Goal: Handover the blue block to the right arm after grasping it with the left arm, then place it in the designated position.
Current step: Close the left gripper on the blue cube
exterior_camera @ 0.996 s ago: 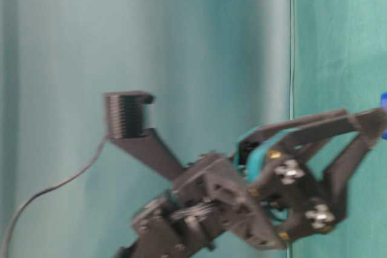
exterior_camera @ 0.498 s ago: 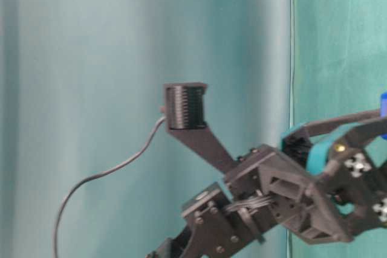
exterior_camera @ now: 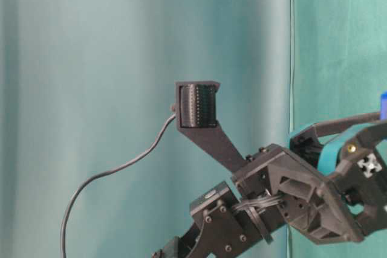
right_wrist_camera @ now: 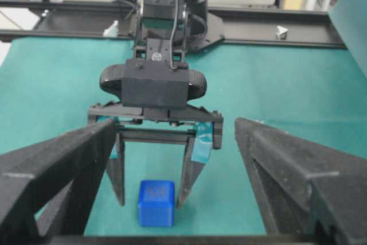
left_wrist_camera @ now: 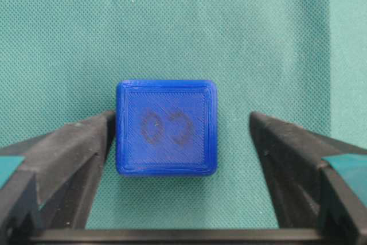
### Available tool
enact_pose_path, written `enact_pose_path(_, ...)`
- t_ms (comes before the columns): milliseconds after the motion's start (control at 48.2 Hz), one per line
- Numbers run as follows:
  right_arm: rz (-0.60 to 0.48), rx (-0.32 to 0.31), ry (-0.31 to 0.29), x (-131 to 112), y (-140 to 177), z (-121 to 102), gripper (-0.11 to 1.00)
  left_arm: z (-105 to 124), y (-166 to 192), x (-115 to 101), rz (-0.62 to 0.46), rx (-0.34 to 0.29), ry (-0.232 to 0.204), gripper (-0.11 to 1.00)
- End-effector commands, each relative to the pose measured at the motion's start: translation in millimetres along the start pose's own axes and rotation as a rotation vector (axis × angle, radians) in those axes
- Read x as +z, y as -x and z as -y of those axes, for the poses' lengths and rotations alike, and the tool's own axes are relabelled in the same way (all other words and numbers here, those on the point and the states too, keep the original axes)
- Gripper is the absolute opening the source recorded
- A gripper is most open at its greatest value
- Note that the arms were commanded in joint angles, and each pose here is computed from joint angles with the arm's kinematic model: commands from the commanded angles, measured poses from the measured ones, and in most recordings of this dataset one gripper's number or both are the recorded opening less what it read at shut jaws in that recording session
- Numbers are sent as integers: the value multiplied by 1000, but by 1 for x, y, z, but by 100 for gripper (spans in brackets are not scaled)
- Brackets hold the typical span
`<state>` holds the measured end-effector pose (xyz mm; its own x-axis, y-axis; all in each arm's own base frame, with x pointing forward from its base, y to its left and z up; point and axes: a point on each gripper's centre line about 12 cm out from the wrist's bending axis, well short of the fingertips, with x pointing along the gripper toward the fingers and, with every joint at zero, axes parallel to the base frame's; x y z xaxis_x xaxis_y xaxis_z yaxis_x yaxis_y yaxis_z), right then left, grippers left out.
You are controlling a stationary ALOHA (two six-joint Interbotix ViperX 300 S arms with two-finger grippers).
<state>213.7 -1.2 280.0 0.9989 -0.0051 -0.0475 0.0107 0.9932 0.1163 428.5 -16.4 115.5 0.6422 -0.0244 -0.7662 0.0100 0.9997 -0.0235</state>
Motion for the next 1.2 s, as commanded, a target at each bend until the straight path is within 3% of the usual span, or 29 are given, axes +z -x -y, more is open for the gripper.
enact_pose_path(0,25,2,1,10,-2,-1,93,1,6,12,40,-2,-3,90)
enact_pose_path(187,25,2,1,10,-2,-1,93,1,6,11,34,-2,-9,46)
enact_pose_path(789,26,2,1,10,-2,-1,93,-3,17,18,40,5,1,47)
enact_pose_path(976,28,1,7,11,-2,-1,93,-3,41,34,35,5,1,47)
enact_pose_path(1183,29,3,11,12,-2,-1,93,-2,81,58,103,4,-1,47)
